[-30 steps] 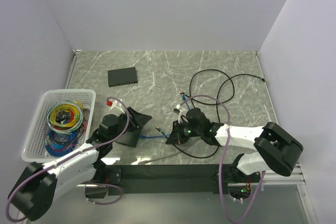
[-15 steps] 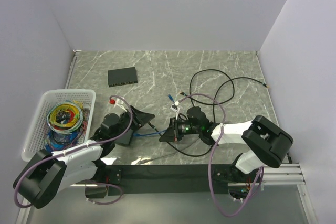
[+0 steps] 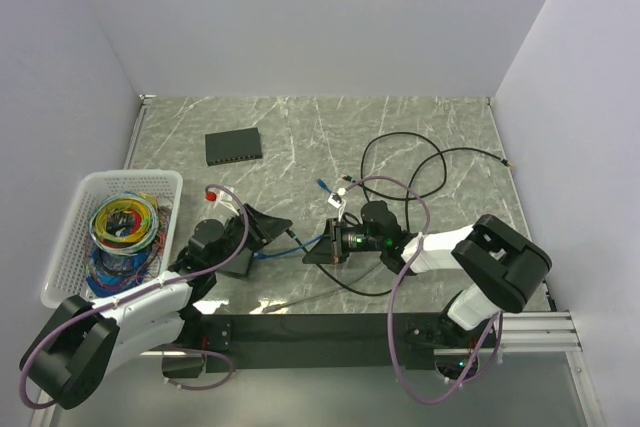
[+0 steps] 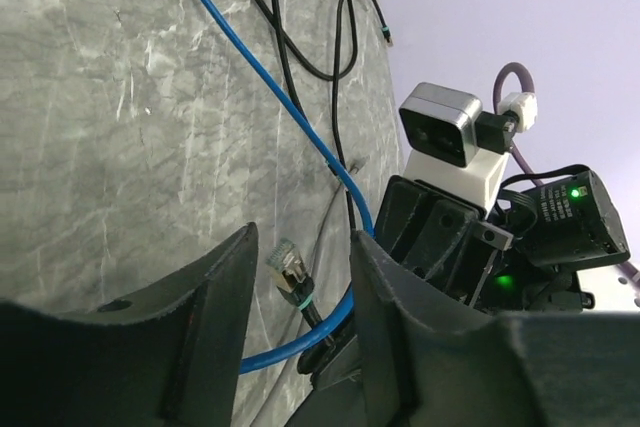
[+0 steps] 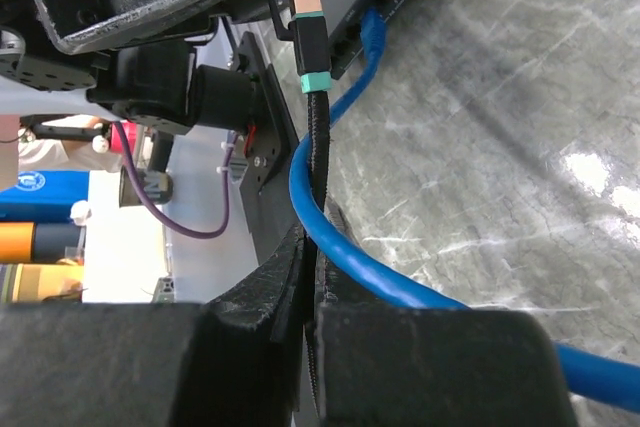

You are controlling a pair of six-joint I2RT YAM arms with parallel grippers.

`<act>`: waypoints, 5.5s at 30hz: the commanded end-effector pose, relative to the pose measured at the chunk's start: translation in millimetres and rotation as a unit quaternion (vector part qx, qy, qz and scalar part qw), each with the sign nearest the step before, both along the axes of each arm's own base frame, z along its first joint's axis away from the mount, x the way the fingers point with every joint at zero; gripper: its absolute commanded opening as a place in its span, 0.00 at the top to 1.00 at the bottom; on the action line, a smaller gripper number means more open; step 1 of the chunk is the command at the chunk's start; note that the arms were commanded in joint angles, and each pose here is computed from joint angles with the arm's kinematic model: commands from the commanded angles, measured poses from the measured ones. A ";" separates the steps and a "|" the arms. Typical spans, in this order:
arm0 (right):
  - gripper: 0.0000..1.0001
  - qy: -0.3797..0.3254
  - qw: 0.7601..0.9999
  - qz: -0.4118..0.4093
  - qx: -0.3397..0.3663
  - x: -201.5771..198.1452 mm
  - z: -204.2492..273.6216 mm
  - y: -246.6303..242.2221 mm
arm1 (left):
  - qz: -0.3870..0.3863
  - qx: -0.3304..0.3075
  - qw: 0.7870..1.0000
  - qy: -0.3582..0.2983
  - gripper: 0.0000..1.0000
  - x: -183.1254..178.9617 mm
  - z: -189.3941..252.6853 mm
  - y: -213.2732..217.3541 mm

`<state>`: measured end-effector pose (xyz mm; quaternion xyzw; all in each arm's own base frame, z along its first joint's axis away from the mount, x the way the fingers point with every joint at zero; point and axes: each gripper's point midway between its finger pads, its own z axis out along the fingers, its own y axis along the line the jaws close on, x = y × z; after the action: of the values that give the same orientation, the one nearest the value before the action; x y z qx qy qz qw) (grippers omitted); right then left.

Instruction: Insert the plug into the switch port

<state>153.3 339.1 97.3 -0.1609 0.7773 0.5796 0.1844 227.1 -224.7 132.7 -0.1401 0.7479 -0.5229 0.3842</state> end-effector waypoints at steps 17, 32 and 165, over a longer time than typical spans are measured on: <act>0.11 -0.027 0.998 -0.013 -0.051 14.6 -4.9 -1.7 | 0.009 0.034 0.999 0.000 1.00 4.4 -1.5 3.8; 0.22 -0.214 0.938 -0.130 -0.241 33.8 27.5 -42.4 | 0.083 0.100 0.984 0.120 1.00 24.0 -34.6 18.4; 1.00 -0.238 0.882 0.049 -0.404 69.3 -79.0 103.3 | 0.187 0.220 0.939 0.186 0.37 72.0 -79.5 150.7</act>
<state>221.4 436.9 20.1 -0.3793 0.8725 0.1764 0.2526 293.2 -68.3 47.2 -0.3060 0.8653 -0.2096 0.3373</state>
